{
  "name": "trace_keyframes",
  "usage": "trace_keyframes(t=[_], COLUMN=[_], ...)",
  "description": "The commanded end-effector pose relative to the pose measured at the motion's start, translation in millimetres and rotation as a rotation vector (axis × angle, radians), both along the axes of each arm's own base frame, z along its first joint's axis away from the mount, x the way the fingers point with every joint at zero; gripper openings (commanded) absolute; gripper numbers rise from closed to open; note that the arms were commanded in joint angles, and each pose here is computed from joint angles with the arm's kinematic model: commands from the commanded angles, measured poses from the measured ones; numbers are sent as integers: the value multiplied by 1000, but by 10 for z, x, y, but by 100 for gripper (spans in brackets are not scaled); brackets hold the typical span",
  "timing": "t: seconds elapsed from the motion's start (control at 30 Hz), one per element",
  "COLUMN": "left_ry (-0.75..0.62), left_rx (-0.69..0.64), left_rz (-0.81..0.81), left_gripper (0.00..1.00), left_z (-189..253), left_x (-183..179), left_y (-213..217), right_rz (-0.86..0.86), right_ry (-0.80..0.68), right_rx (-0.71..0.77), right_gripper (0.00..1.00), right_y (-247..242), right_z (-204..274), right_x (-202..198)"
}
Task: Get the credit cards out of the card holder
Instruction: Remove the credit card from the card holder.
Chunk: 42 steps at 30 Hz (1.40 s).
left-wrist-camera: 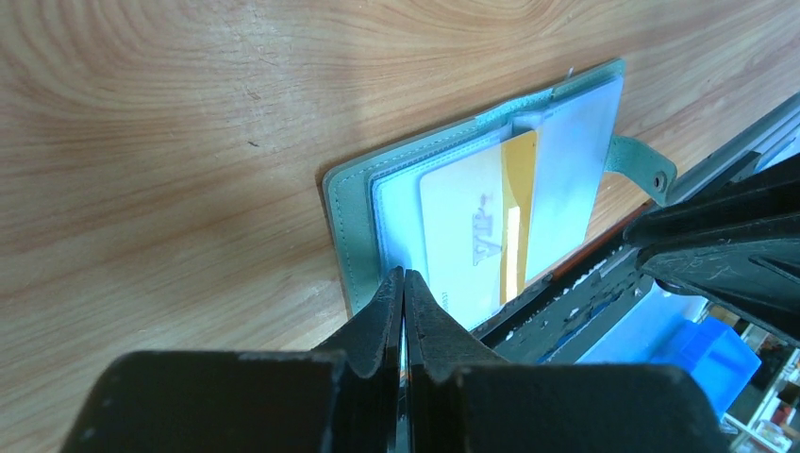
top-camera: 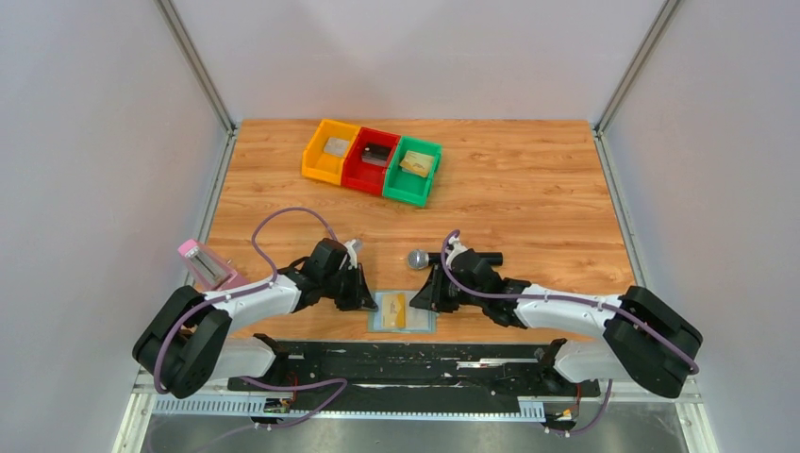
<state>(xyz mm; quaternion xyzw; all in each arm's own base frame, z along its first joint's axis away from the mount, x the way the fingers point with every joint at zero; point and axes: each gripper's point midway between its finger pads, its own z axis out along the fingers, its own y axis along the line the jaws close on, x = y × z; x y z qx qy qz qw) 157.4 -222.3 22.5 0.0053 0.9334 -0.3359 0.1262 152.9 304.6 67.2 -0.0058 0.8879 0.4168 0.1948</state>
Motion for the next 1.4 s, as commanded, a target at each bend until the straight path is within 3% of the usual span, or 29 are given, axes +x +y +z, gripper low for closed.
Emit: trace_keyframes(t=[0.0, 0.53, 1.13, 1.37], left_ry=[-36, 2, 39, 29], left_rx=[-1, 0, -1, 7], left_rz=[-8, -4, -9, -1], left_gripper=[8, 8, 8, 7], left_z=[73, -79, -188, -191], left_x=[66, -14, -76, -65], left_y=[-27, -4, -2, 18], right_rz=[-2, 41, -5, -68], right_ry=[-1, 78, 112, 109], right_rx=[20, -16, -54, -147], right_gripper=[22, 31, 33, 34], right_y=[84, 335, 308, 152], right_z=[71, -198, -310, -361], right_x=[58, 63, 80, 135])
